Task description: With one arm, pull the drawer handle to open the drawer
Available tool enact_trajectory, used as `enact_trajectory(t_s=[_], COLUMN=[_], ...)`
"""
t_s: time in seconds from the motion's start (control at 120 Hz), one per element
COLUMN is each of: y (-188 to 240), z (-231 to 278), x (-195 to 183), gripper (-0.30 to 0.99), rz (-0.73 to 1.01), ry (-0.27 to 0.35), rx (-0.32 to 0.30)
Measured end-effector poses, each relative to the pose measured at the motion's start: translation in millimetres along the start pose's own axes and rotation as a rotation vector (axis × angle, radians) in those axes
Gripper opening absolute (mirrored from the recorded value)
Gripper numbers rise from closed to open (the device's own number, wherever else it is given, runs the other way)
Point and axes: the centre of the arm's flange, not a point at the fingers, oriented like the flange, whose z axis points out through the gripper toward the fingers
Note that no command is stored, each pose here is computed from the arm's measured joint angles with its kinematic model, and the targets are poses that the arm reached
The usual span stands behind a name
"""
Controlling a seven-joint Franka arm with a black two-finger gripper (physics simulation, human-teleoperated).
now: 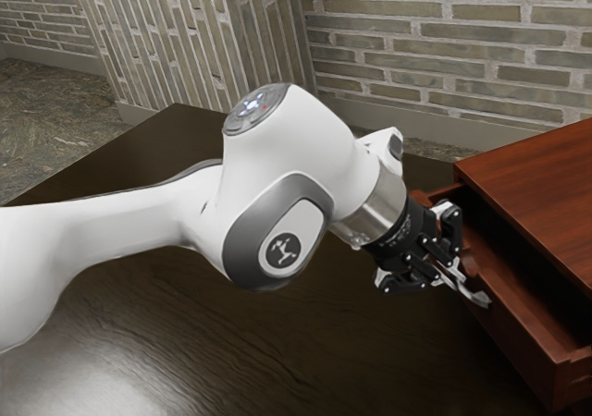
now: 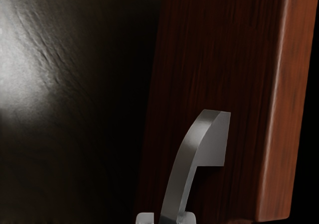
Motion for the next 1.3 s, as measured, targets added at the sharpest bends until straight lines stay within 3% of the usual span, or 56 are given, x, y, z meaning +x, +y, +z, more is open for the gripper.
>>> enact_trajectory(t_s=[1.3], y=[-52.3], z=[-31.6], x=[-2.8], gripper=[-0.09], rz=[-0.025], ry=[-0.015], rx=[-0.018])
